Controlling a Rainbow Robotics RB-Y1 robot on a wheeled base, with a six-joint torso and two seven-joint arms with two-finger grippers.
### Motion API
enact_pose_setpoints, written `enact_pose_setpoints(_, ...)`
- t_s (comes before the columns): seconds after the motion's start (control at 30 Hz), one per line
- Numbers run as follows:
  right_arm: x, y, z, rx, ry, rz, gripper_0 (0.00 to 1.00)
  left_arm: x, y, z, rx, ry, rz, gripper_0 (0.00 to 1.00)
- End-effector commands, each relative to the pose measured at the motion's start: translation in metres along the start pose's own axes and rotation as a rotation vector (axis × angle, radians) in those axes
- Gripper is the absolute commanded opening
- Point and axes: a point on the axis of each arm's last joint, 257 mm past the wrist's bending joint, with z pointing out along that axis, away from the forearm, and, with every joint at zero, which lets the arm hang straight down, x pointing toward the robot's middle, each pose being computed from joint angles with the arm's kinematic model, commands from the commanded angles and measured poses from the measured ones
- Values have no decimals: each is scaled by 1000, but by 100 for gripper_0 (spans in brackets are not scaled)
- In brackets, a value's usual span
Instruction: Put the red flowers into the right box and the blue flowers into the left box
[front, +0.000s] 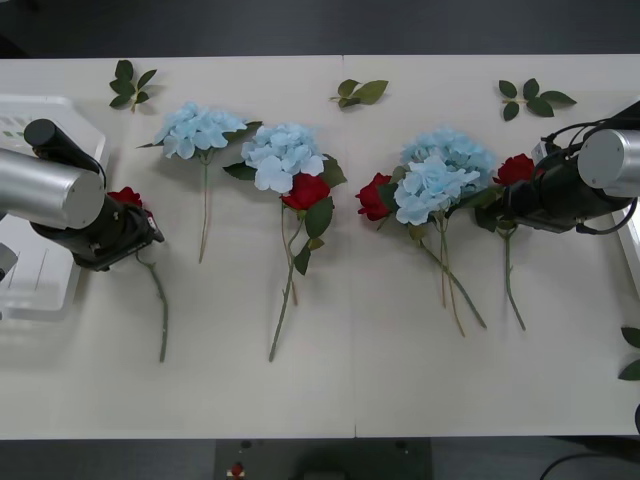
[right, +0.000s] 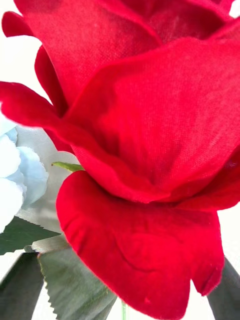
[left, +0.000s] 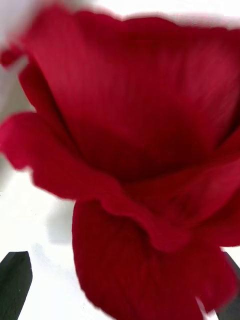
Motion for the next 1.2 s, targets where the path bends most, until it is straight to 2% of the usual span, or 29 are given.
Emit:
enact_pose_setpoints(0.03, -10, 13, -2, -15, -21, -44, 78, -11, -19, -6, 31, -26, -8, 100)
enact_pose_setpoints(0.1, -10, 12, -2, -12, -21, -46, 71, -9, -19, -3, 33, -26, -7, 100)
enact_pose_setpoints(0.43, -10, 12, 1, -6, -26, -49, 55, -5, -19, 4, 32, -20, -9, 100)
enact_pose_setpoints(0.63, -10, 10, 6, -6, -35, -37, 35, -4, -21, 6, 31, -22, -7, 100)
enact_pose_setpoints(0.67, -11, 10, 6, -8, -40, -36, 33, -4, -21, 6, 29, -24, -8, 94)
enact_pose_setpoints(0.73, -12, 10, 6, -9, -43, -34, 25, -4, -21, 7, 27, -26, -5, 64)
enact_pose_setpoints(0.77, -11, 11, 7, -10, -41, -35, 22, -4, -21, 7, 27, -26, -5, 56)
enact_pose_setpoints(0.83, -11, 9, 7, -7, -42, -33, 7, -4, -21, 7, 26, -27, -5, 25)
enact_pose_setpoints(0.9, -12, 9, 7, -8, -43, -32, 0, -4, -21, 7, 25, -26, -5, 8)
enact_pose_setpoints(0.97, -12, 9, 7, -7, -44, -33, 0, -4, -21, 7, 27, -26, -4, 0)
enact_pose_setpoints(1.2, -18, 7, 4, -4, -61, -41, 0, -3, -21, 7, 25, -25, -4, 0)
